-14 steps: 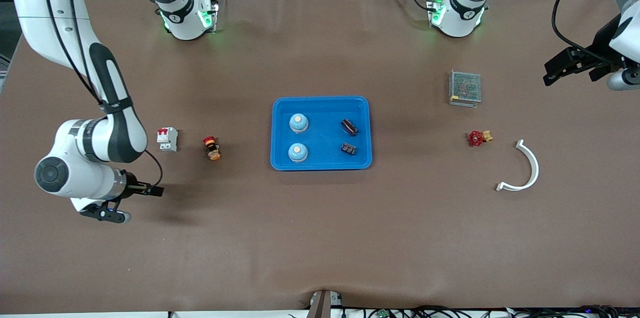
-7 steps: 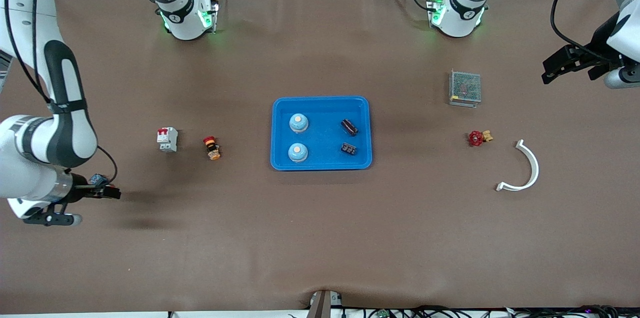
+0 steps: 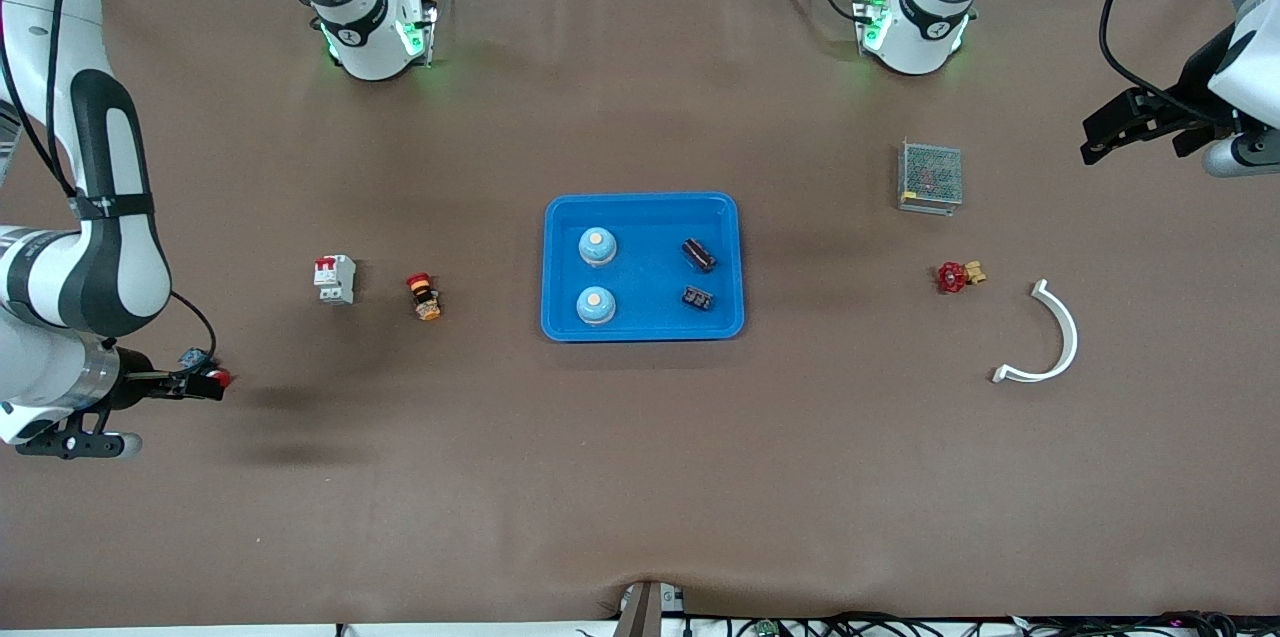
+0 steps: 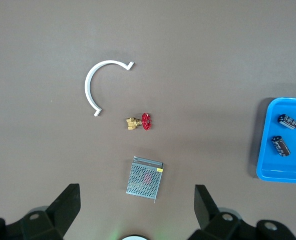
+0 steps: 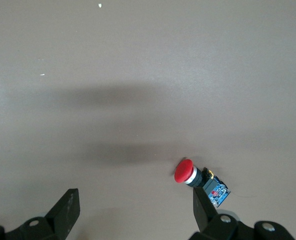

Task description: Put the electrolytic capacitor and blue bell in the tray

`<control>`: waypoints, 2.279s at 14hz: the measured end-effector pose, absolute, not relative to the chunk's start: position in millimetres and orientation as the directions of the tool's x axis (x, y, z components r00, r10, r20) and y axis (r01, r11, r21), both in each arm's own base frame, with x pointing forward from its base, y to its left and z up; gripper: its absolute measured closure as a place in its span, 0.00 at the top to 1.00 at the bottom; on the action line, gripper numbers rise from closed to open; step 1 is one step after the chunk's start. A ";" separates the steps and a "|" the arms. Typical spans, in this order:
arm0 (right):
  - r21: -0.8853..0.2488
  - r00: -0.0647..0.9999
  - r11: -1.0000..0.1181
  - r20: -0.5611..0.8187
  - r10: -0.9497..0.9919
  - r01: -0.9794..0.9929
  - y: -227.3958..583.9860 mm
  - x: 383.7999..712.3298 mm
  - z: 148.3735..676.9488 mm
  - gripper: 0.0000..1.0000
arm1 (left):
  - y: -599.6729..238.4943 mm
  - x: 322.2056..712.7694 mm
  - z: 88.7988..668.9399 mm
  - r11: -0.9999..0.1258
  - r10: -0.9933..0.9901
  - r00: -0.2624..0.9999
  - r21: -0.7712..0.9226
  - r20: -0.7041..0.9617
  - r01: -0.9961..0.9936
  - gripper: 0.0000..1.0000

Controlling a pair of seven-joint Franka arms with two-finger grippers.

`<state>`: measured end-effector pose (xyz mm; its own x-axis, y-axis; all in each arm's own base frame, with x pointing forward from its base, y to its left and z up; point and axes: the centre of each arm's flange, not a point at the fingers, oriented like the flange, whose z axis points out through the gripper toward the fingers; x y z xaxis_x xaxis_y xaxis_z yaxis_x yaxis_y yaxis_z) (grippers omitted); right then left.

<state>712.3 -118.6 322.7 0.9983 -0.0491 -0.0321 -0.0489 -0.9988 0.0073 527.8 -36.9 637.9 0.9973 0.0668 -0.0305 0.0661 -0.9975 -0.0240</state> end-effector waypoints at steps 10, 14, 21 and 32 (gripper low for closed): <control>0.001 0.984 -0.999 -0.169 -0.054 -0.055 -115.7 691.9 484.0 1.00 | -37.0 528.1 637.4 -0.998 0.067 0.997 -0.024 -0.031 0.066 1.00; 0.013 0.991 -0.999 -0.121 -0.054 -0.053 -102.8 644.2 593.7 1.00 | -36.8 524.3 642.8 -0.997 0.067 0.997 -0.024 -0.026 0.066 1.00; 0.014 0.995 -0.997 -0.065 -0.076 -0.075 -103.1 572.6 662.5 1.00 | -36.8 517.5 651.1 -0.997 0.067 0.998 -0.024 -0.017 0.067 1.00; -0.006 0.993 -0.994 0.017 -0.113 -0.113 -35.3 529.6 662.2 1.00 | -36.8 517.5 649.4 -0.997 0.067 0.998 -0.025 -0.020 0.067 1.00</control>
<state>529.6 -35.3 662.2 0.9935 -0.1129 0.0167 -0.1128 -0.9936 -0.0060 517.5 -36.8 649.4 0.9975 0.0673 -0.0203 0.0668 -0.9975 -0.0247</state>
